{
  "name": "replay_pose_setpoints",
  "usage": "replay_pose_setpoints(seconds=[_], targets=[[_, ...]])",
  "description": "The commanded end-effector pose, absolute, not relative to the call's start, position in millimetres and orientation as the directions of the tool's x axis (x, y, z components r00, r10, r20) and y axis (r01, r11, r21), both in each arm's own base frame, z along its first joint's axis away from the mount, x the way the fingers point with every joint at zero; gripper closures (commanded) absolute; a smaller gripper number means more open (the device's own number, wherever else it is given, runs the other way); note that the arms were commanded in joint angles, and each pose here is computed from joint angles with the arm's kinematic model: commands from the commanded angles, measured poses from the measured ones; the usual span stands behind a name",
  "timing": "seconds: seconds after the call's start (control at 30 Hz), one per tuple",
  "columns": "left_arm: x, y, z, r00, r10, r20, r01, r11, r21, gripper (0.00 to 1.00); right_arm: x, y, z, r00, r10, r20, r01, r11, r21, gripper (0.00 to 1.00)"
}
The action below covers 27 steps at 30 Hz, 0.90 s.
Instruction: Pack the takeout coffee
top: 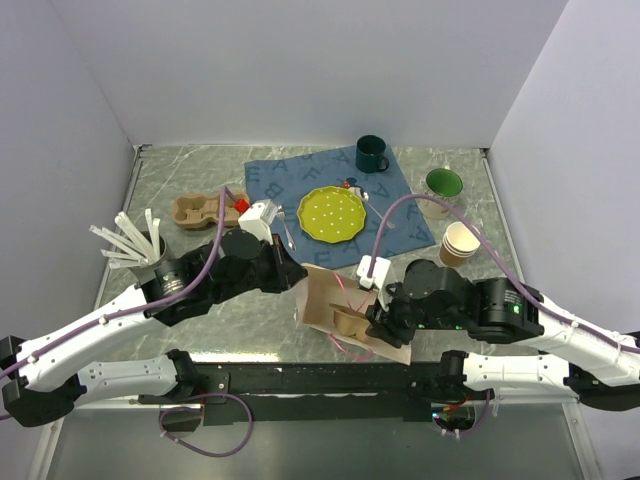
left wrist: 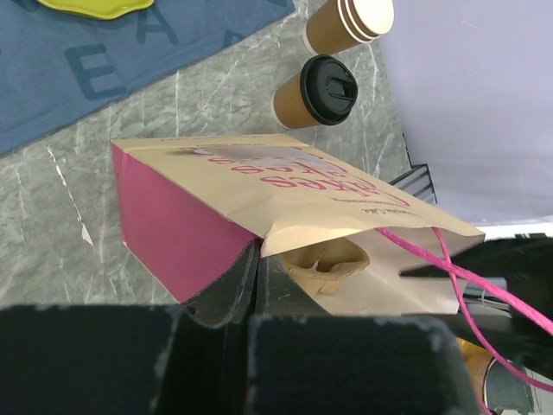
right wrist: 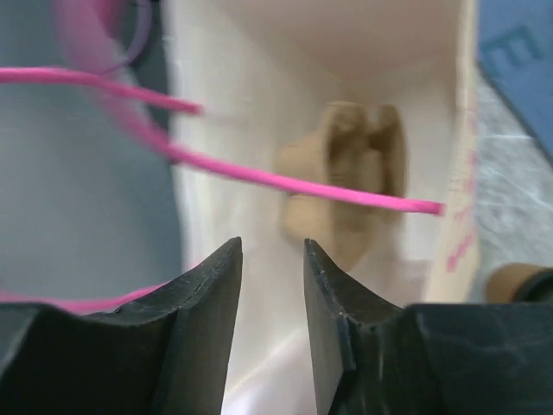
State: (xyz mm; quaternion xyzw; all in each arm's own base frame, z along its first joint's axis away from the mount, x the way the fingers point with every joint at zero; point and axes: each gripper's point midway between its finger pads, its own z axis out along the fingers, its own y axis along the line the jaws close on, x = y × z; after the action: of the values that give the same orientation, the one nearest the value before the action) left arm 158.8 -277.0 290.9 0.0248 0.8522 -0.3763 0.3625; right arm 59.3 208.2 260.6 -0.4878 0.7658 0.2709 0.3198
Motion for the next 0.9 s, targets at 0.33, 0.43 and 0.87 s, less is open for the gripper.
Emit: replay_pose_setpoints(seconds=[0.33,0.43,0.87], targets=[[159.2,-275.7,313.3,-0.710,-0.282,-0.645,0.330,0.675,-0.660,0.95,86.7,219.5,238.9,-0.229,-0.594,-0.771,-0.914,0.404,-0.040,0.42],[159.3,-275.2,313.2,-0.709,-0.281,-0.646,0.330,0.677,-0.657,0.94,89.2,225.5,237.2,-0.186,-0.606,-0.774,-0.925,0.373,-0.070,0.41],[157.7,-273.3,315.2,-0.711,-0.293,-0.640,0.326,0.668,-0.669,0.94,83.1,238.9,221.5,-0.129,-0.629,-0.767,-0.956,0.284,-0.073,0.39]])
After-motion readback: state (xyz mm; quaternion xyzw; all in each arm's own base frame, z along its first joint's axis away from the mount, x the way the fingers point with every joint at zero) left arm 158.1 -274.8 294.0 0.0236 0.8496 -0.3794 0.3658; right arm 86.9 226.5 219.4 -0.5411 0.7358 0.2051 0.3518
